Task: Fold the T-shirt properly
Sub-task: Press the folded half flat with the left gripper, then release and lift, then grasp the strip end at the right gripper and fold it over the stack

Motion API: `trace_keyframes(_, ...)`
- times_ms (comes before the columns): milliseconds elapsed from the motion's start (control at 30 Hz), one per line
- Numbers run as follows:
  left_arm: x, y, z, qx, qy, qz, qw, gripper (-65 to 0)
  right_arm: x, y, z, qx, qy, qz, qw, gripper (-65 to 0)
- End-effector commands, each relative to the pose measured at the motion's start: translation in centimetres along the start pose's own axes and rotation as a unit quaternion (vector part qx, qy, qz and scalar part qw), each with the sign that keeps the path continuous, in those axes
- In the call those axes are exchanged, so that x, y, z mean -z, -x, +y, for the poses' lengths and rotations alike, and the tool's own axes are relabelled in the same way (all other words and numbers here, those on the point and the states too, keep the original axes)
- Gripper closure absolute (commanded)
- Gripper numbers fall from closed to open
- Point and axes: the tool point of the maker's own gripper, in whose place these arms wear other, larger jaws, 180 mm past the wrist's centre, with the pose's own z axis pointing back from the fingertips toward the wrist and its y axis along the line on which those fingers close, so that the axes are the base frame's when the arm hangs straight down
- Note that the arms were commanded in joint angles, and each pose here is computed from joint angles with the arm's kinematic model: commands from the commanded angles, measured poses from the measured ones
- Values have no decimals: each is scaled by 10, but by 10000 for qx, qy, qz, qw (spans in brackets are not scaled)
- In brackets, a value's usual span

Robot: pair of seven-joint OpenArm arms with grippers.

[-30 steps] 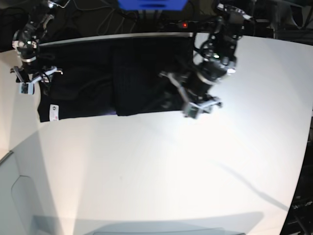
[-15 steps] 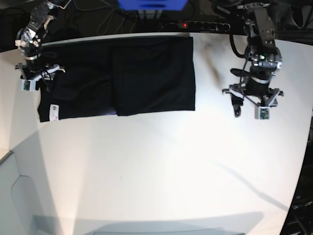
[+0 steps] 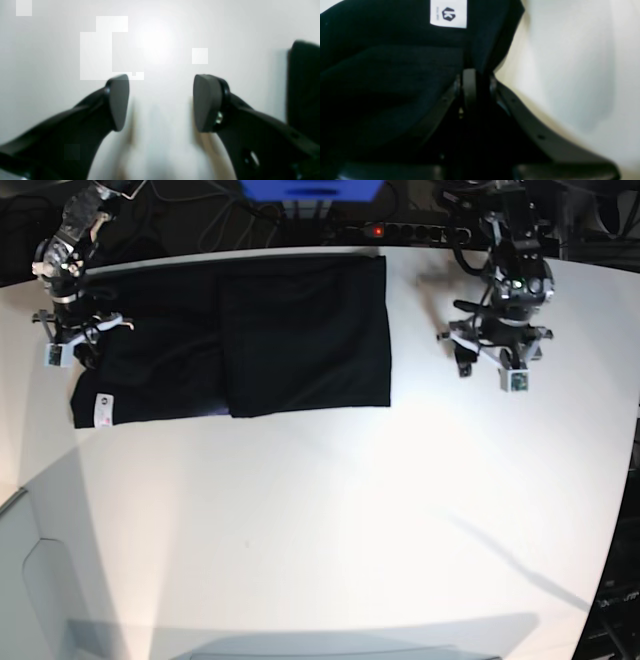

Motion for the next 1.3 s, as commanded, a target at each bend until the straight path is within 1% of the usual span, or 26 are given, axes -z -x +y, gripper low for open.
trace_keyframes(0, -2, -12, -2, -20, 22, -229, 9997, -389, -4, -11, -3, -198, 7, -86, 9998, 0)
trace_keyframes(100, -2, -5, -11, -140, 98, -167, 9997, -389, -11, -37, -1, -379, 56, -407, 9984, 0)
trace_keyframes(300, 1, 0, -47, 15, 527, -84, 9986, -389, -20, -81, 28, -859, -201, -925, 9918, 0)
trace_keyframes(533, 14, 32, -89, 180, 1040, 380, 9937, -389, -43, -103, 69, -1064, -496, -1323, 9842, 0)
trace_keyframes(667, 18, 33, -103, 258, 1208, 417, 9915, -389, -57, -109, 106, -1291, -929, -1464, 9764, 0)
trace_keyframes(800, 22, 26, -113, 262, 1302, 375, 9904, -389, -66, -99, 153, -1403, -1574, -1428, 9670, 0)
trace_keyframes(933, 24, 17, -117, 213, 1330, 278, 9905, -389, -73, -89, 198, -1420, -2219, -1375, 9548, 0)
trace_keyframes(1000, 25, 18, -118, 218, 1341, 295, 9903, -389, -77, -87, 220, -1428, -2516, -1386, 9472, 0)
trace_keyframes(1167, 25, 19, -118, 216, 1341, 304, 9903, -389, -93, -88, 273, -1507, -3256, -1510, 9211, 0)
trace_keyframes(1267, 25, 18, -116, 200, 1316, 302, 9906, -389, -100, -95, 297, -1566, -3569, -1642, 9062, 0)
